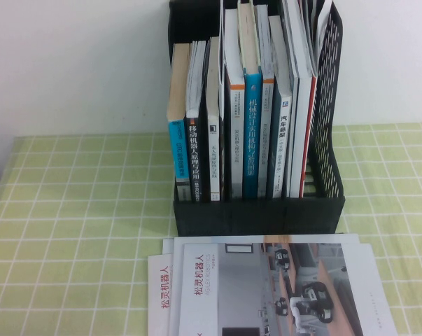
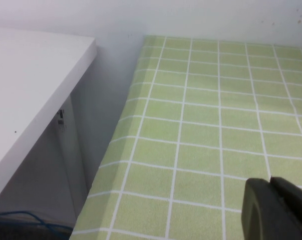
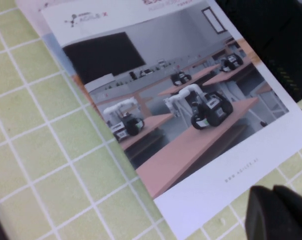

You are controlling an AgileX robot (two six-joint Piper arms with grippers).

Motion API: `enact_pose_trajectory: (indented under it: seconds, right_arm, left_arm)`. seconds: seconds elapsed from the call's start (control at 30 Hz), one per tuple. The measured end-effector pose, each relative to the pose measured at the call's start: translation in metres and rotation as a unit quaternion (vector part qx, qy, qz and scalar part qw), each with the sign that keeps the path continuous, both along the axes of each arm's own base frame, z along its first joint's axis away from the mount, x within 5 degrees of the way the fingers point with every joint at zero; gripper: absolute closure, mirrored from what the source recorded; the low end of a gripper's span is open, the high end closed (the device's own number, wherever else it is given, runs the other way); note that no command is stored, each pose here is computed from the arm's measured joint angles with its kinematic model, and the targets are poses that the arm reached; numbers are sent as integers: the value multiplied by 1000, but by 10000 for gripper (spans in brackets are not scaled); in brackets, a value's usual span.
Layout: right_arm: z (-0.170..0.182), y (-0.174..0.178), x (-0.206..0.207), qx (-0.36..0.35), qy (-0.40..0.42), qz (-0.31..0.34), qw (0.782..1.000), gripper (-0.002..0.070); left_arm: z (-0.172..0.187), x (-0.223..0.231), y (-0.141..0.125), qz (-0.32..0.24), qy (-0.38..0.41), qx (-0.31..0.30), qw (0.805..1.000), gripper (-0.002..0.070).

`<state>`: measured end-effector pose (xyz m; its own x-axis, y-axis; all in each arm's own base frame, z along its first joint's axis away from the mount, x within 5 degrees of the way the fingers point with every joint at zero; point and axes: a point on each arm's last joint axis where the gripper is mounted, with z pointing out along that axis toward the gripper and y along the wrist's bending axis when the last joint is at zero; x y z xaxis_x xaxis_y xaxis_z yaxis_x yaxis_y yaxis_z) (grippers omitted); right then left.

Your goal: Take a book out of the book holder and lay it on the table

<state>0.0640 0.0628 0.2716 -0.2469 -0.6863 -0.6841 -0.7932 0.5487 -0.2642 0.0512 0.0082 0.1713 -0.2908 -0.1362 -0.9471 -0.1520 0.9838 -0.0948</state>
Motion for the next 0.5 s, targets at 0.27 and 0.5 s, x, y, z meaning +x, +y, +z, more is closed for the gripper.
enact_pose_trajectory:
  seconds: [0.27,0.5]
  right_arm:
    - [-3,-37,14,119,-114,-220,962,678]
    - [-58,-58,-3,188,-234,-323,898,678]
  left_arm:
    - [0,0,0,0,0,0,1000,678]
    - [0,0,0,0,0,0,1000,678]
